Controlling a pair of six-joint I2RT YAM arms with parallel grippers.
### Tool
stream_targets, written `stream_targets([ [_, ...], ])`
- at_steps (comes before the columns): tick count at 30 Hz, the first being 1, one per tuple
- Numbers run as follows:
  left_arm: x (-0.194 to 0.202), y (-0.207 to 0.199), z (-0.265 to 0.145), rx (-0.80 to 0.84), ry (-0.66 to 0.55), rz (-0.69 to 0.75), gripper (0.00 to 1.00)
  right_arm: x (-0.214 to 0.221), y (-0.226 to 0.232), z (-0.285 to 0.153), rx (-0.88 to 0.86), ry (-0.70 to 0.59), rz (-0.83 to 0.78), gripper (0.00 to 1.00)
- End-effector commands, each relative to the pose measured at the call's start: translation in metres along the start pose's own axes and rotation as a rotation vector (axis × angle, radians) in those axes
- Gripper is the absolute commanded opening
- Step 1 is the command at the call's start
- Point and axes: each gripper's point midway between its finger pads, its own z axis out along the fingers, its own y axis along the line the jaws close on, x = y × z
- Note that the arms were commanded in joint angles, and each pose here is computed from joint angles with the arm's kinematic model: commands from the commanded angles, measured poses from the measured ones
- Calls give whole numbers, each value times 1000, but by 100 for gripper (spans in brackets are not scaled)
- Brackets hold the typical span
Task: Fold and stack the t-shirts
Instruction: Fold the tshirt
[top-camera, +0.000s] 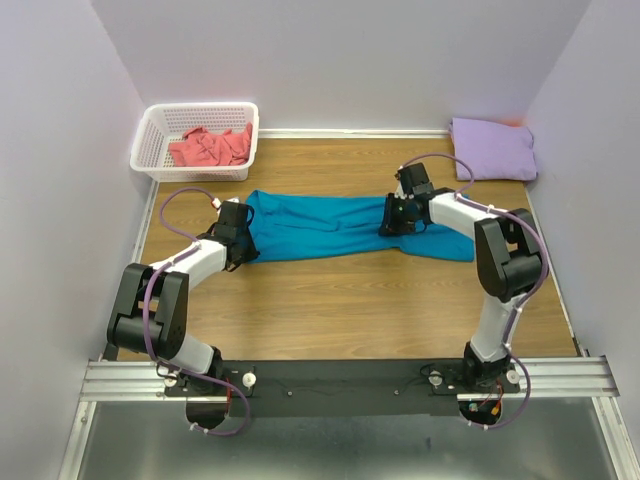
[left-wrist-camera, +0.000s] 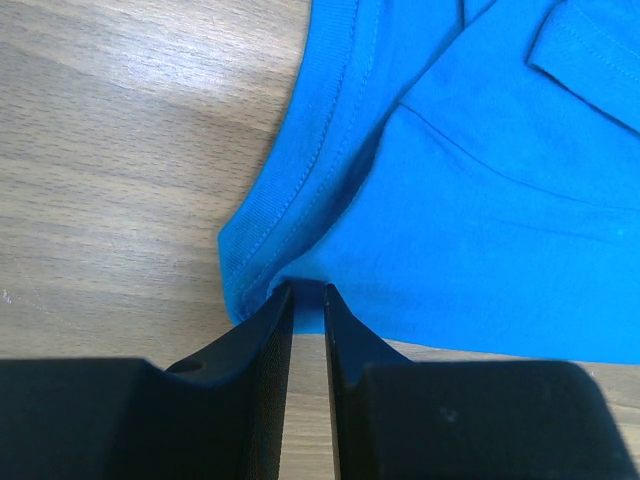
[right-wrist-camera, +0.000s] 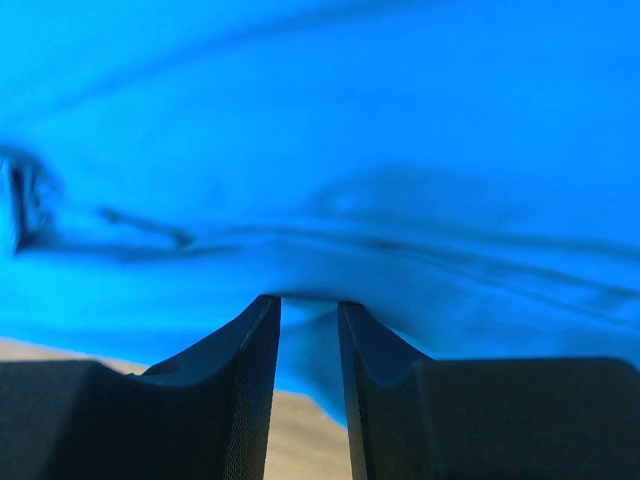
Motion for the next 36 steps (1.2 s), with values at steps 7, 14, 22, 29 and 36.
stream_targets([
  [7, 9, 20, -1, -83, 17, 9, 27, -42, -55, -7, 167, -95, 29, 37],
  [14, 6, 20, 2, -95, 20, 23, 27, -5, -81, -22, 220, -59, 73, 37],
  [22, 7, 28, 5, -128, 42, 42, 27, 30, -134, -54, 398, -93, 223, 38],
  [29, 12, 38, 3, -153, 57, 34, 27, 47, -158, -84, 475, -127, 308, 41],
  [36, 1, 38, 1, -165, 32, 35, 27, 45, -158, -101, 470, -158, 318, 51],
])
